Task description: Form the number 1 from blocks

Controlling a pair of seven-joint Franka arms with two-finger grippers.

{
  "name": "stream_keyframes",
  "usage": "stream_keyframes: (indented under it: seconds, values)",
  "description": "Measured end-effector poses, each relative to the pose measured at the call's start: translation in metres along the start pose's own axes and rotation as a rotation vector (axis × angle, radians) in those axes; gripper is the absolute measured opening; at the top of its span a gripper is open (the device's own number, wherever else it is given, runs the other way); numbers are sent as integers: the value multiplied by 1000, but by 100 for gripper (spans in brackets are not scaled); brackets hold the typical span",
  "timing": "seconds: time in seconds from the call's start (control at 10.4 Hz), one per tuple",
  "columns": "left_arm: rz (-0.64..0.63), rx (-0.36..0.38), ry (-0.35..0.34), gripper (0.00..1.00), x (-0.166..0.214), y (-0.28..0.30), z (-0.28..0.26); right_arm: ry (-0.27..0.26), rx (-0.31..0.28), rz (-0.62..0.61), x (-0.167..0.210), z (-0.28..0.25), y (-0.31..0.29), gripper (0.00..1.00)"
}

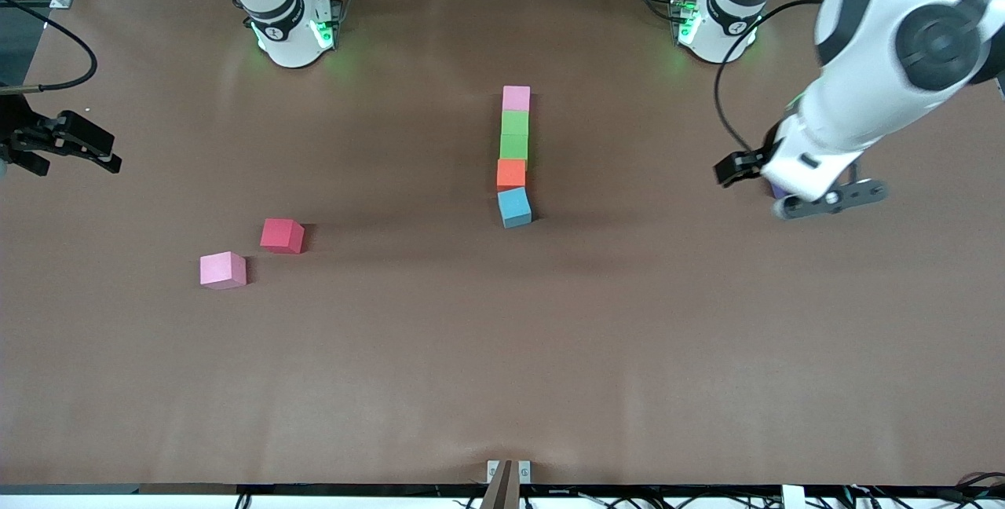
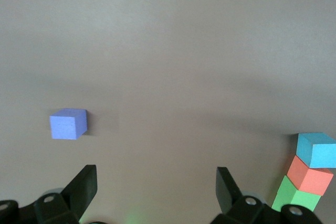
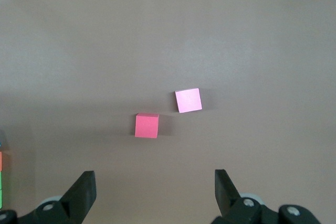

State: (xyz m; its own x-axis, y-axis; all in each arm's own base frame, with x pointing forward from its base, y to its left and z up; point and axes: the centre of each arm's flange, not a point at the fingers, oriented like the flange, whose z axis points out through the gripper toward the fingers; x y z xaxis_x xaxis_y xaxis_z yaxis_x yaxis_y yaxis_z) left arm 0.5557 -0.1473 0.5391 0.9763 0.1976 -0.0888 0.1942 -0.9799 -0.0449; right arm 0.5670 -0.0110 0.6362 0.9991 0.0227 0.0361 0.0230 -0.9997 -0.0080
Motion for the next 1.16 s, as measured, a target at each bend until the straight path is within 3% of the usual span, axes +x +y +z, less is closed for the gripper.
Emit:
stream_keyframes:
  seconds: [0.48, 0.58, 0.87, 1.16]
  values:
    - [28, -52, 179, 100, -10, -43, -94, 0, 0, 0, 0, 0, 0, 100]
    - [72, -46, 187, 100, -14, -46, -106, 0, 0, 0, 0, 0, 0, 100]
    - [249, -7, 125, 100, -33, -56, -126, 0, 0, 0, 0, 0, 0, 100]
    - [270, -2, 115, 100, -38, -59, -134, 0, 0, -1, 0, 0, 0, 100]
